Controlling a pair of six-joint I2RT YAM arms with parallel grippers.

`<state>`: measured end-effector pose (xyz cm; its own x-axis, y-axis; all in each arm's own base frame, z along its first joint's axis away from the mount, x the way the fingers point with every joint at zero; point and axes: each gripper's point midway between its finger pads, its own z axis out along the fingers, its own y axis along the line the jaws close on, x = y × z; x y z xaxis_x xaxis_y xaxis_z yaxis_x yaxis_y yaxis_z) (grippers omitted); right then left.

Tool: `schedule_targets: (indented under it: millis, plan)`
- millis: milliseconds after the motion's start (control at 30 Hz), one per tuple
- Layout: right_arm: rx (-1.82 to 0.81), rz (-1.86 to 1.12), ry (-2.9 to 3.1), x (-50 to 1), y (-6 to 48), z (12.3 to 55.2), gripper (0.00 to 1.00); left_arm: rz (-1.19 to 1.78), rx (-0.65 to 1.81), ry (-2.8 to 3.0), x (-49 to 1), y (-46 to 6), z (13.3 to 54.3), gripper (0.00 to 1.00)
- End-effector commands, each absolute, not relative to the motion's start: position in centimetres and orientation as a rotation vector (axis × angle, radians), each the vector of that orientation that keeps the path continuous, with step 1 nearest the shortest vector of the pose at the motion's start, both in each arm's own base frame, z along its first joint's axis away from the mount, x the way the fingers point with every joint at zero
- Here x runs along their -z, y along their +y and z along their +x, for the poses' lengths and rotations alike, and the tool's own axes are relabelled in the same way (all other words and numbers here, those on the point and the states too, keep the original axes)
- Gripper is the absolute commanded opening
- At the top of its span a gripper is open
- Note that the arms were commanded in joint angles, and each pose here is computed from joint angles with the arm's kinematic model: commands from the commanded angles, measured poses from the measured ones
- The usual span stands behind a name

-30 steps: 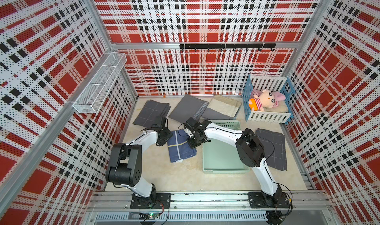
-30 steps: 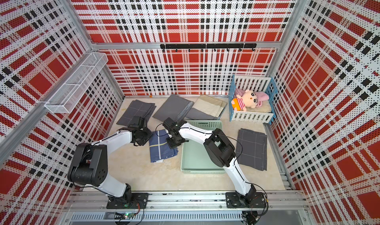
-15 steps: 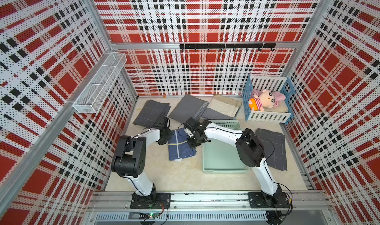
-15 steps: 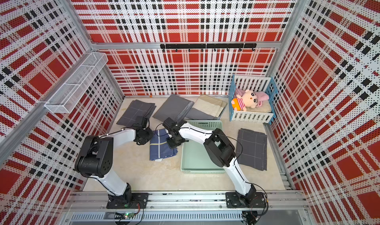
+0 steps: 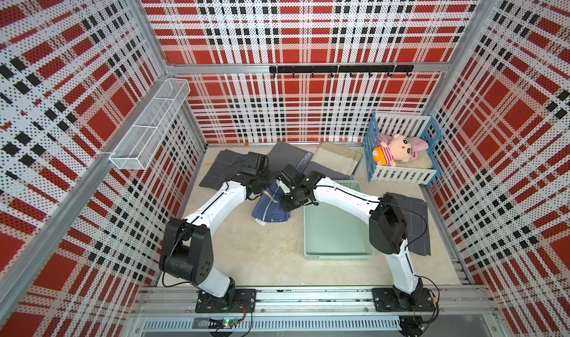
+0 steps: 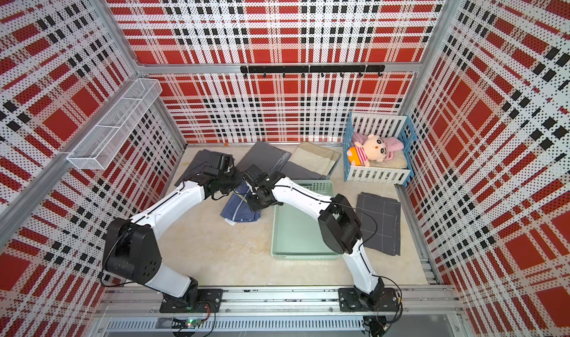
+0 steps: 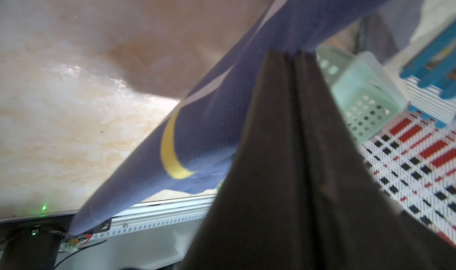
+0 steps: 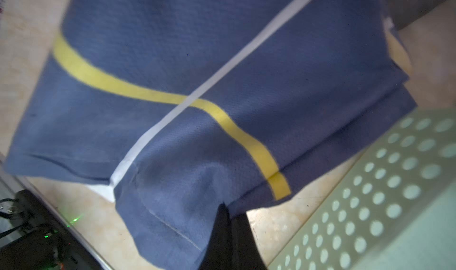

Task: Put the folded pillowcase in the basket
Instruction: Pick up the pillowcase at the center of the board, then place the pillowcase in the basket.

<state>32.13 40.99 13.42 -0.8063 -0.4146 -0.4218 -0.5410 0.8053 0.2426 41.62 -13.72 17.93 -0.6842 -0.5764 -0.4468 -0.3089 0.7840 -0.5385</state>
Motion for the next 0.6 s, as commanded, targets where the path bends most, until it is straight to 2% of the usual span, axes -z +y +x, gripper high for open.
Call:
schedule_targets:
  millis: [0,133,300,567]
  plan:
    - [-0.489,-0.64,2.603,-17.2,39.1,32.8,0.0,-0.653,0.638,2.373,-19.4,-15.6,40.8,0.0]
    - [-0.448,-0.541,2.61,-19.0,36.2,32.6,0.0,-0.574,0.732,2.376,-21.2,-20.0,40.4,0.0]
    - [-0.419,-0.36,2.654,-19.9,30.7,30.4,0.0,-0.475,0.839,2.395,-22.5,-26.1,39.3,0.0]
    - [-0.316,-0.102,2.777,-16.1,22.4,26.4,0.0,-0.343,0.938,2.519,-18.6,-34.5,36.7,0.0]
